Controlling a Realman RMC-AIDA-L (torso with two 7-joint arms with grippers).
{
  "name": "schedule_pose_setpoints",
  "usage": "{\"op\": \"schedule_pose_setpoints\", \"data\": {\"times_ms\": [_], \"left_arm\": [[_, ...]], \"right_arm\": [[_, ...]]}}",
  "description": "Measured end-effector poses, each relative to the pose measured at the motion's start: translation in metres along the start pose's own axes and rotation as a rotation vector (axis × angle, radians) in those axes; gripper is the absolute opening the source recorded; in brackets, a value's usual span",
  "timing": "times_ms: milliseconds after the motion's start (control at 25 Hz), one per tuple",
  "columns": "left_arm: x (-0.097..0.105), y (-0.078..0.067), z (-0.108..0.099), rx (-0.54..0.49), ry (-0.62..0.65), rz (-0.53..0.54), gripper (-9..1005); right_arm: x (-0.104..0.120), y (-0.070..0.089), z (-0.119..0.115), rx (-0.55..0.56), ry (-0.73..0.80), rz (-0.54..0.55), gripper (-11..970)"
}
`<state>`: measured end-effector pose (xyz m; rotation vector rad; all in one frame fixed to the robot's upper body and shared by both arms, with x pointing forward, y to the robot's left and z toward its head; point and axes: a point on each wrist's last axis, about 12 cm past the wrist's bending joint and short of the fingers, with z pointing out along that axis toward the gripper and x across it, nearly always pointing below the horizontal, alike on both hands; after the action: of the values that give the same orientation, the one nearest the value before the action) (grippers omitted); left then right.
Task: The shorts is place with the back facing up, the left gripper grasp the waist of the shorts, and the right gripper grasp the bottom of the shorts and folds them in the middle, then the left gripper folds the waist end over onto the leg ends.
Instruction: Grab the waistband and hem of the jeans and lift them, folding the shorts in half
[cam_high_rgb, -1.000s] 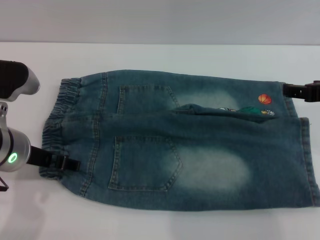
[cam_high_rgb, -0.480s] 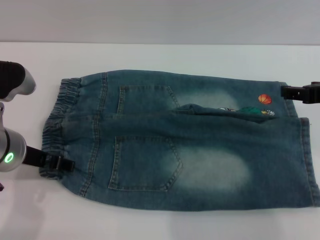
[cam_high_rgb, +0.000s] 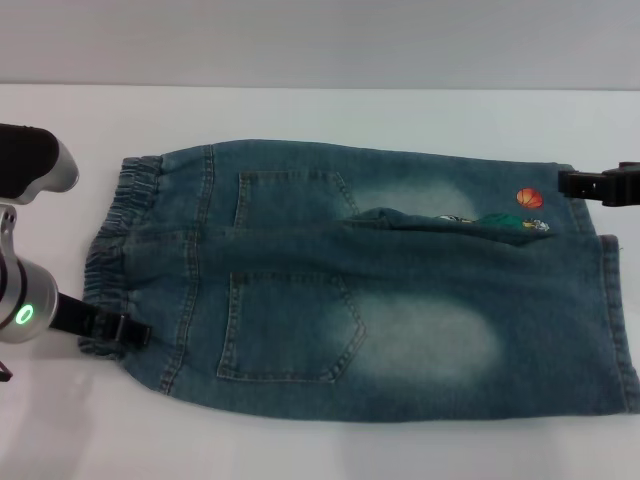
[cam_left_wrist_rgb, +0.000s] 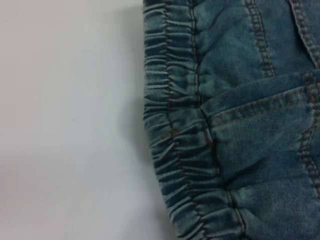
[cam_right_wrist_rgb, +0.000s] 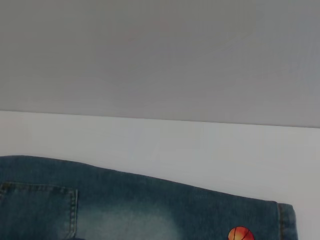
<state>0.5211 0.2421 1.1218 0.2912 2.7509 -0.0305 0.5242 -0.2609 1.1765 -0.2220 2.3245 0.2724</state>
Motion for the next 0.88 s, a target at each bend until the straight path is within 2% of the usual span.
{"op": "schedule_pose_setpoints", "data": {"times_ms": [520, 880], "left_arm": [[-0.0050, -0.0045, 0.0001, 0.004, 0.018, 0.039, 812], [-0.0065, -0.0046, -0.0014, 0.001, 0.029, 0.047, 623]], "right_arm": [[-0.0027, 0.0006, -0.0025, 0.000, -0.010, -0.004, 667], [-0.0037, 0.0007, -0.0039, 0.001, -0.009, -0.007, 664]]}}
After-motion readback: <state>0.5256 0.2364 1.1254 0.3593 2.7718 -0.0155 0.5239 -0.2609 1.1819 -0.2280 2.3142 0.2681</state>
